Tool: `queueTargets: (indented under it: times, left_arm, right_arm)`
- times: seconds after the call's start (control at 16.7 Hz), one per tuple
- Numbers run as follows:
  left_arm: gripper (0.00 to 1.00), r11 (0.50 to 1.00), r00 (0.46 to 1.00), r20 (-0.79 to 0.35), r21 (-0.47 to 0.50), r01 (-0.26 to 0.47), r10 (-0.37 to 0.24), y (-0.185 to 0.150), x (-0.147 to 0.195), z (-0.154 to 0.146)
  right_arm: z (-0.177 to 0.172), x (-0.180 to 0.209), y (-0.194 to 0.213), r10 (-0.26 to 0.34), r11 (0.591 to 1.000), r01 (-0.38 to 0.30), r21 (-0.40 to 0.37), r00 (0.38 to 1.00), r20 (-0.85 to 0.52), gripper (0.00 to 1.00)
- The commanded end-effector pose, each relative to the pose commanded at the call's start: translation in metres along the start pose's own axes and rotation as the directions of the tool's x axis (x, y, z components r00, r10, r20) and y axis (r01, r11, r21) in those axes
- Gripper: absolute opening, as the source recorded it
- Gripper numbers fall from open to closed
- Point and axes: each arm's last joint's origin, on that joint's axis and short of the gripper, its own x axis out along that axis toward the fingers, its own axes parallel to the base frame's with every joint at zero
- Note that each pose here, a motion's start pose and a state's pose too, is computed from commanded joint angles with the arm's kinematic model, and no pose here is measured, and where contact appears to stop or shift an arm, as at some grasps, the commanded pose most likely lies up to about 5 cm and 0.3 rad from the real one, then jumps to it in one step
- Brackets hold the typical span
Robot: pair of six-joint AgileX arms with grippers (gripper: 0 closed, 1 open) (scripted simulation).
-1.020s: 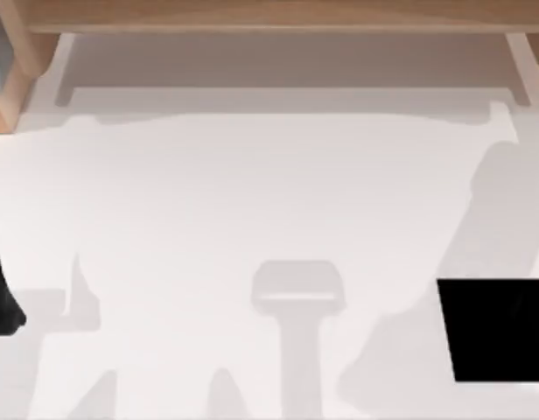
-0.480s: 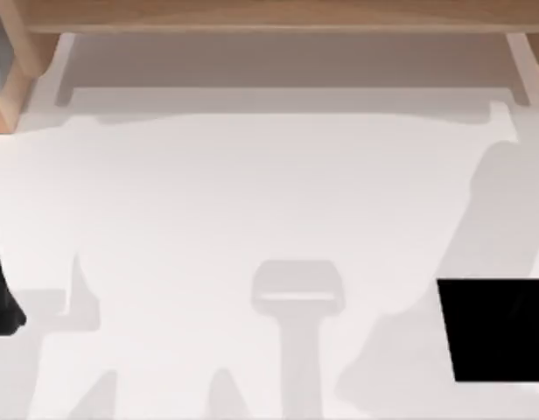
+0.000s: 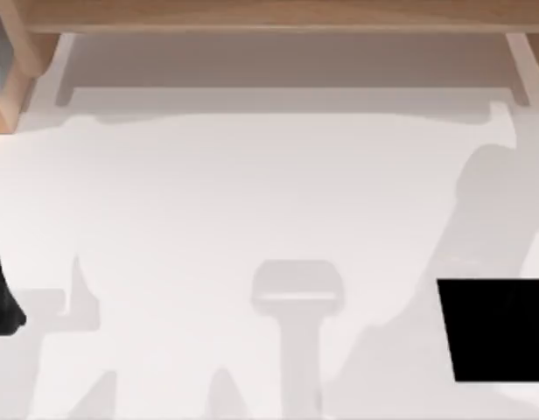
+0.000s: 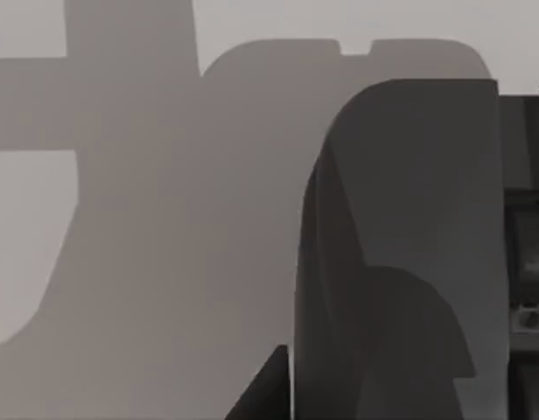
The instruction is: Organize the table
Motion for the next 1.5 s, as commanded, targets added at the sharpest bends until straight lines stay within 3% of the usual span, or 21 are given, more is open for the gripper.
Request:
queueTargets:
  times: [0.36,0.6,0.78,1.08,1.5]
  left_arm:
    - [1.00,1.000,1.000,0.000,0.000,0.000,0.000,0.000,0.000,0.000]
    - [1.00,1.000,1.000,0.000,0.000,0.000,0.000,0.000,0.000,0.000]
    - [1.00,1.000,1.000,0.000,0.000,0.000,0.000,0.000,0.000,0.000]
    - [1.00,1.000,1.000,0.000,0.000,0.000,0.000,0.000,0.000,0.000]
    - [1.00,1.000,1.000,0.000,0.000,0.000,0.000,0.000,0.000,0.000]
  right_arm:
    - [-0.014,-0.076,0.019,-0.095,0.994,0.088,0.064,0.990,0.102,0.00]
    - [-0.026,-0.122,0.068,-0.134,0.989,0.118,0.088,0.969,0.207,0.00]
    - [-0.041,-0.139,0.116,-0.123,0.991,0.104,0.086,0.957,0.262,0.00]
    - [-0.082,-0.129,0.193,-0.061,0.997,0.046,0.058,0.960,0.273,0.00]
    - [-0.163,-0.068,0.258,0.006,1.000,-0.009,0.026,0.993,0.120,0.00]
